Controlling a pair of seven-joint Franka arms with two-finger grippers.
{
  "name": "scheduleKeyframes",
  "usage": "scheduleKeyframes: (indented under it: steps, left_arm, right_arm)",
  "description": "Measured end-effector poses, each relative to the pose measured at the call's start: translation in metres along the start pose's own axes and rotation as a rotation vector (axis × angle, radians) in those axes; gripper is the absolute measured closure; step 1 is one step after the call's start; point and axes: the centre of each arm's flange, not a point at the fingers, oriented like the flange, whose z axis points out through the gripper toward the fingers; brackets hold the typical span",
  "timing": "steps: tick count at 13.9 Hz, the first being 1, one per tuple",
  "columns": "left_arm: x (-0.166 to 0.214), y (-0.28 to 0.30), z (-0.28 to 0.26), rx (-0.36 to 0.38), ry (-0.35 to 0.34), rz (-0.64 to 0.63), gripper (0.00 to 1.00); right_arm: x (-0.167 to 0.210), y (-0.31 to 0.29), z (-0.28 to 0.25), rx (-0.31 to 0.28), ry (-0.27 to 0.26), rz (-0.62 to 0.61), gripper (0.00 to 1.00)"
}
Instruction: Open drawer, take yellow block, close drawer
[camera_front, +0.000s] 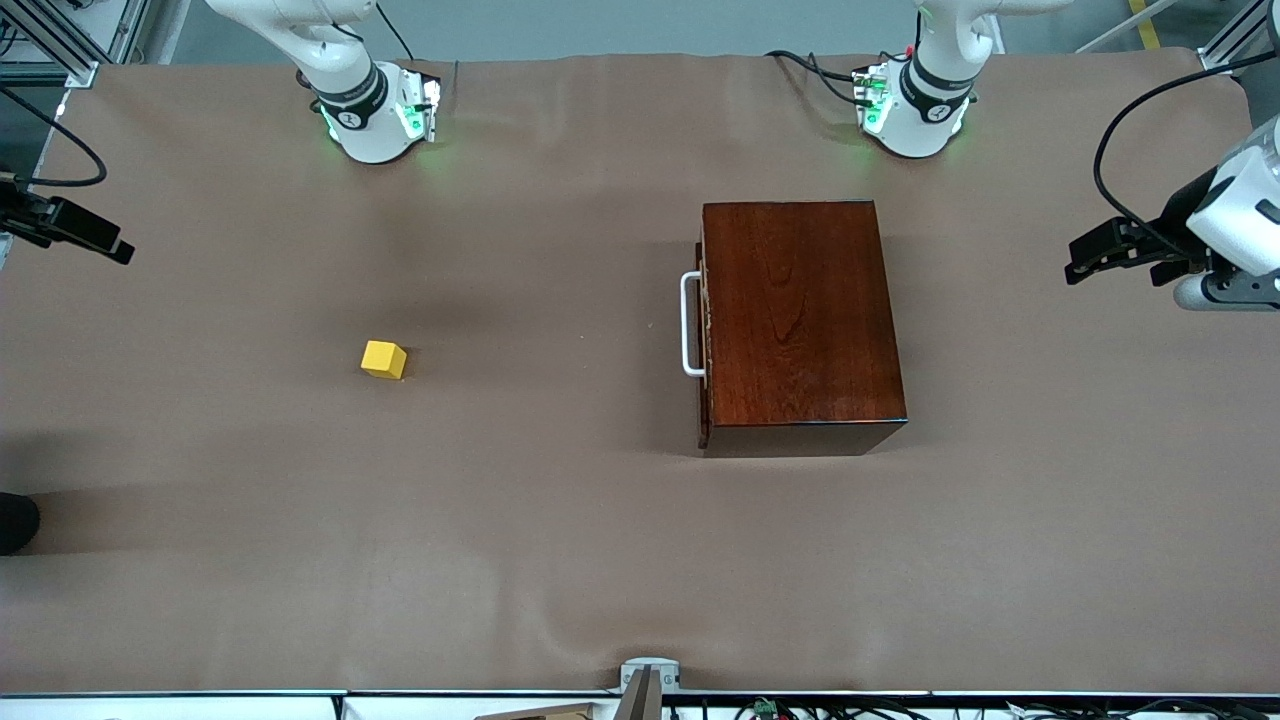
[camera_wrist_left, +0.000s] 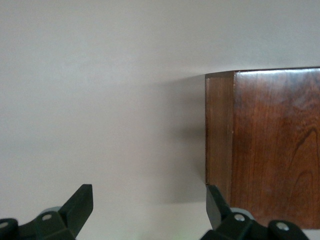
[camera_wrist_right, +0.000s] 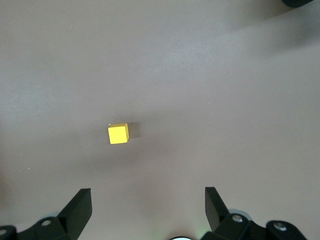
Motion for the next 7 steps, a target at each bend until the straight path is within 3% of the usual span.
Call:
scheduleKeyframes:
  steps: [7]
  left_arm:
    - [0.001,0.008,-0.012,0.039,0.019,0.049,0.00]
  right_arm:
    - [0.000,-0.001,-0.001,0.000,0.000,-0.001,0.00]
